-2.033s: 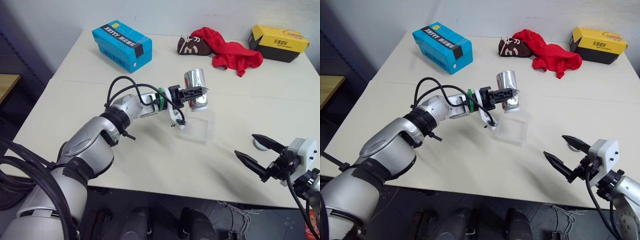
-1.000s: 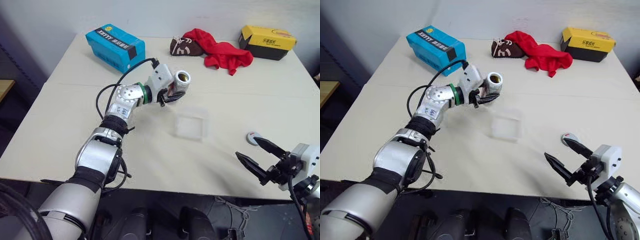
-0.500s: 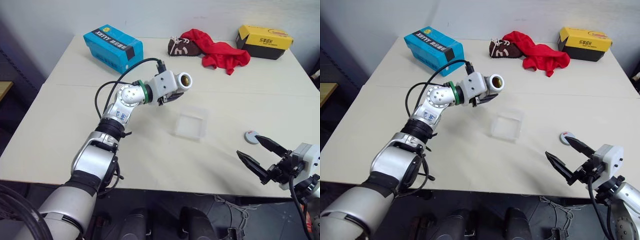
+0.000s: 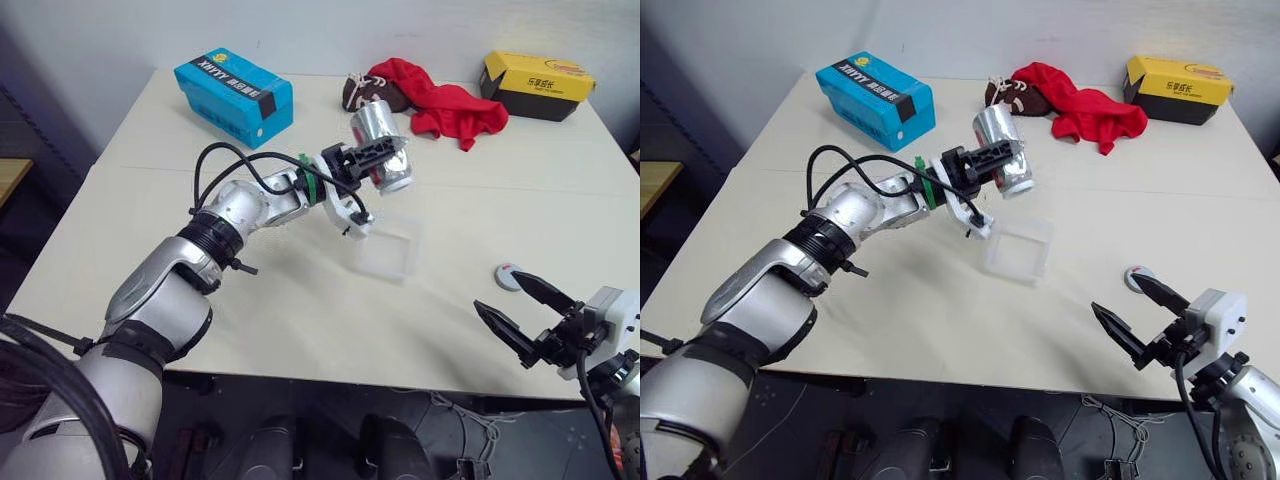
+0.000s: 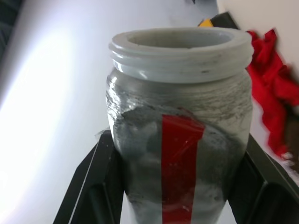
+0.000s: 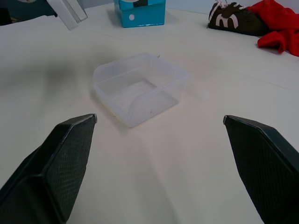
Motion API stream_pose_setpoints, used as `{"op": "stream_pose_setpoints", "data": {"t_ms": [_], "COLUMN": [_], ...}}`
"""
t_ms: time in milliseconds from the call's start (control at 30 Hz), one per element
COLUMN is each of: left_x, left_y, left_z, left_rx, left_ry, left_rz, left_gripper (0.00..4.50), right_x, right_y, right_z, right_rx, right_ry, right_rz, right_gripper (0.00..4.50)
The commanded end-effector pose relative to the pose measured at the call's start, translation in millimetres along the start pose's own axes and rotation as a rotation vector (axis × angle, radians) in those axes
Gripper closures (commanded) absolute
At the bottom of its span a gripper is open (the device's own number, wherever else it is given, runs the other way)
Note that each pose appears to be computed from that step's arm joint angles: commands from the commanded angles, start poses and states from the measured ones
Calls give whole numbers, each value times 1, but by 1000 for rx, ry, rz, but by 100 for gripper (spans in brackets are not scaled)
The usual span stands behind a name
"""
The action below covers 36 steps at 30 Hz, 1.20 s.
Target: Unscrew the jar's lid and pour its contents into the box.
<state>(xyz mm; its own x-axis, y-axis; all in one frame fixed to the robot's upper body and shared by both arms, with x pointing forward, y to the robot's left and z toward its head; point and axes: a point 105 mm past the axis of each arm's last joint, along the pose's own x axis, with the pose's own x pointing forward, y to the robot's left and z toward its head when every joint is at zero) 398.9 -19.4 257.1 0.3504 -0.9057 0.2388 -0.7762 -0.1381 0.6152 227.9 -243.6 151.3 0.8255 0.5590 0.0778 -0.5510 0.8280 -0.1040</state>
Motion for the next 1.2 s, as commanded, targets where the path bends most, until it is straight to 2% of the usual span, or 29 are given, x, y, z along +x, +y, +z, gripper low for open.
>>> {"op": "stream_pose_setpoints", "data": {"t_ms": [33, 200, 333, 433, 567, 600, 733, 767, 833, 867, 933, 1033, 1100, 1133, 1200], "left_x": [8, 12, 14, 13, 7, 5, -12, -16, -30, -39, -62, -105, -144, -161, -197], "left_y": [12, 9, 9, 6, 12, 13, 11, 12, -2, -8, -17, -33, -39, -38, -34], "left_z": [2, 12, 12, 14, 11, 9, -14, -16, -38, -43, -52, -59, -63, -66, -69], "left_rx": [181, 289, 313, 292, 164, 88, -453, -536, -1007, -1250, -1591, -1906, -2065, -2124, -2139], "left_ry": [-25, -37, -27, -39, -56, -59, 56, 62, 250, 294, 336, 441, 542, 580, 668], "left_rz": [109, 144, 156, 140, 149, 136, 51, 45, -10, -10, -20, -8, 89, 164, 296], "left_gripper": [219, 219, 219, 219, 219, 219, 219, 219, 219, 219, 219, 219, 219, 219, 219], "right_x": [0, 0, 0, 0, -1, -1, 1, 1, 5, 7, 12, 17, 22, 24, 29], "right_y": [2, 3, 3, 3, 3, 3, 3, 3, 6, 8, 12, 17, 20, 23, 26], "right_z": [6, 5, 4, 3, 2, 2, 7, 8, 14, 17, 21, 24, 27, 28, 29], "right_rx": [-18, -11, -9, -7, -7, -7, -26, -33, -61, -76, -99, -125, -130, -139, -148], "right_ry": [-23, -26, -31, -32, -36, -38, -77, -85, -132, -155, -181, -196, -207, -212, -223], "right_rz": [-7, -11, -14, -16, -18, -15, 14, 21, 70, 97, 151, 220, 264, 289, 322], "right_gripper": [5, 5, 5, 5, 5, 5, 5, 5, 5, 5, 5, 5, 5, 5, 5]}}
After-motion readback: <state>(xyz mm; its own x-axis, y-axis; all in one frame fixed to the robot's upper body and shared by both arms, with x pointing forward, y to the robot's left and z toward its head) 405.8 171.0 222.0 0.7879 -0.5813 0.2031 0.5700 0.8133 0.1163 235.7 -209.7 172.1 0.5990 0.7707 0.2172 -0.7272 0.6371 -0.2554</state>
